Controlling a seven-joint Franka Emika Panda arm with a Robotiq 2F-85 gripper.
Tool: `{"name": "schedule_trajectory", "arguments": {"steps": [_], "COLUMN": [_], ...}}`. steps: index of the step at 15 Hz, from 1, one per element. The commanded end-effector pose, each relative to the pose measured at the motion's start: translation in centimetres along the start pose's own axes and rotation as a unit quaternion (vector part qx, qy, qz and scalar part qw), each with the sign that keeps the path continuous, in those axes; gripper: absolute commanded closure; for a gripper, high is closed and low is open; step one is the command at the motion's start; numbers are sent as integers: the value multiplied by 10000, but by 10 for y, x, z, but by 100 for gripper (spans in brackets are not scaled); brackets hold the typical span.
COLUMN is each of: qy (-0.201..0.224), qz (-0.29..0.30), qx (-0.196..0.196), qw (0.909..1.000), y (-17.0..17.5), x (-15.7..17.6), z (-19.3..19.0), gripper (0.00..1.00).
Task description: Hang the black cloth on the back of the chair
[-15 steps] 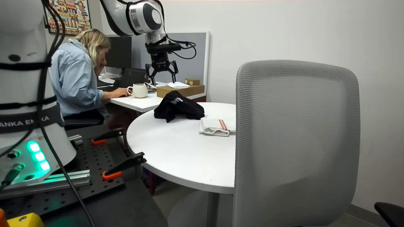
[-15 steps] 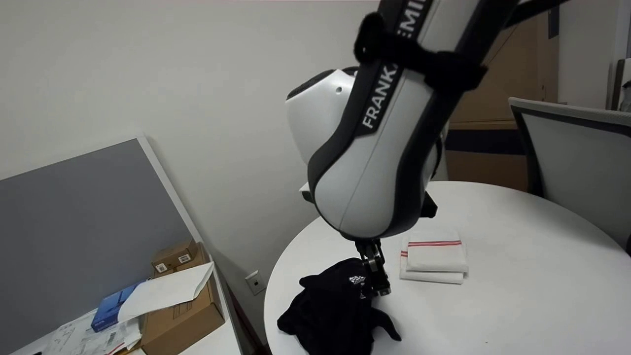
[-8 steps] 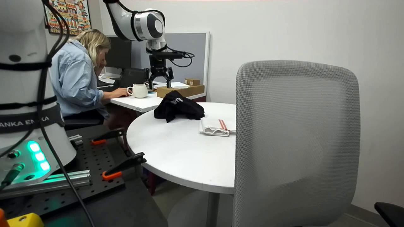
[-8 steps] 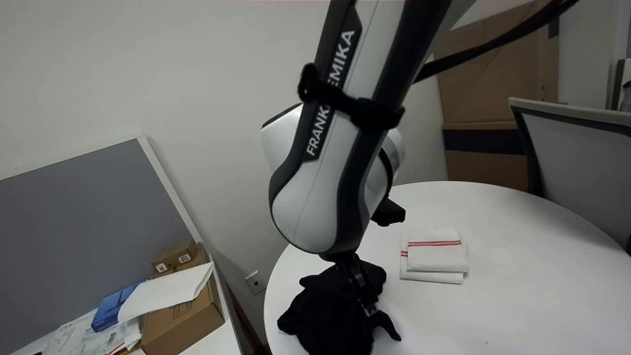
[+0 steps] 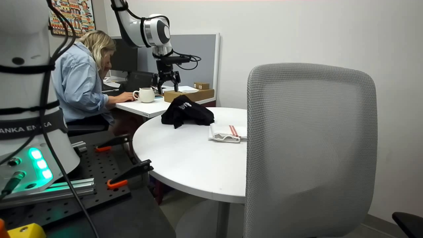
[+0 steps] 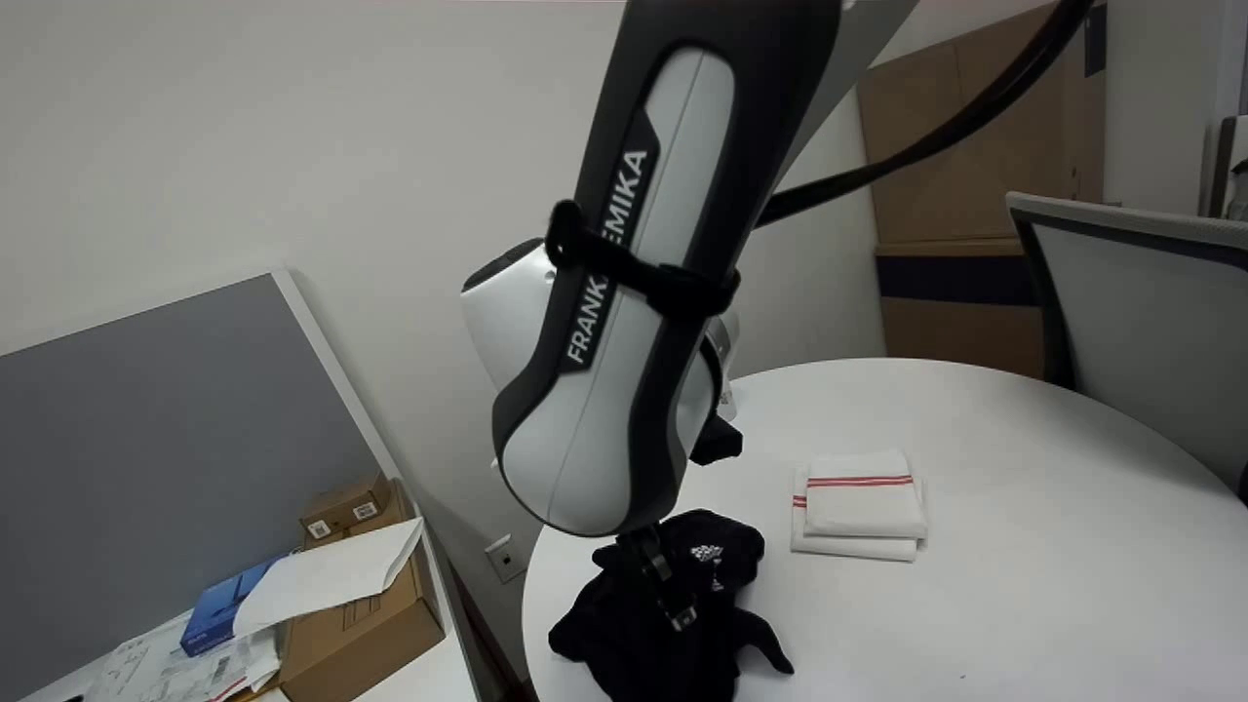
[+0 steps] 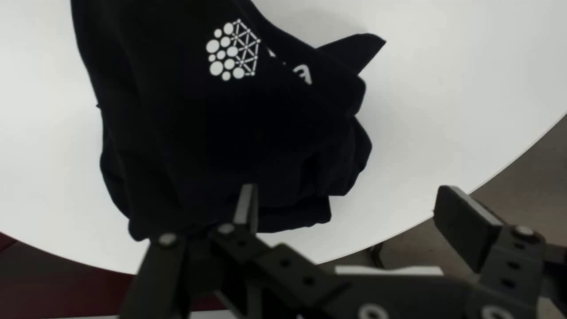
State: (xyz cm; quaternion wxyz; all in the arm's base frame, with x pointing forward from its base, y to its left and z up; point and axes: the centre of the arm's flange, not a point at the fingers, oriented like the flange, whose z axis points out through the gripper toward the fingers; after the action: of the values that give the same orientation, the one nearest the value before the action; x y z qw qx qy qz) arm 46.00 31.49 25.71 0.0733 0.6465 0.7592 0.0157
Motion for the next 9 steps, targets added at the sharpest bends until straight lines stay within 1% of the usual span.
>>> {"name": "schedule_trajectory", "arguments": {"steps": [1, 4, 5, 6, 7, 8, 9], "qy": [81, 86, 49, 17, -30, -69, -114], "qz": [492, 855, 911, 958, 996, 1033, 1068], "qx": [-472, -818, -894, -977, -1021, -1056, -1074], "qw": [9976, 9929, 9918, 9906, 9898, 9890, 9884], "y": [18, 28, 29, 31, 32, 37, 34], "x": [6, 3, 1, 0, 0, -5, -2], "z": [22, 33, 36, 39, 41, 42, 43], "gripper": [0, 0, 6, 26, 30, 31, 37]}}
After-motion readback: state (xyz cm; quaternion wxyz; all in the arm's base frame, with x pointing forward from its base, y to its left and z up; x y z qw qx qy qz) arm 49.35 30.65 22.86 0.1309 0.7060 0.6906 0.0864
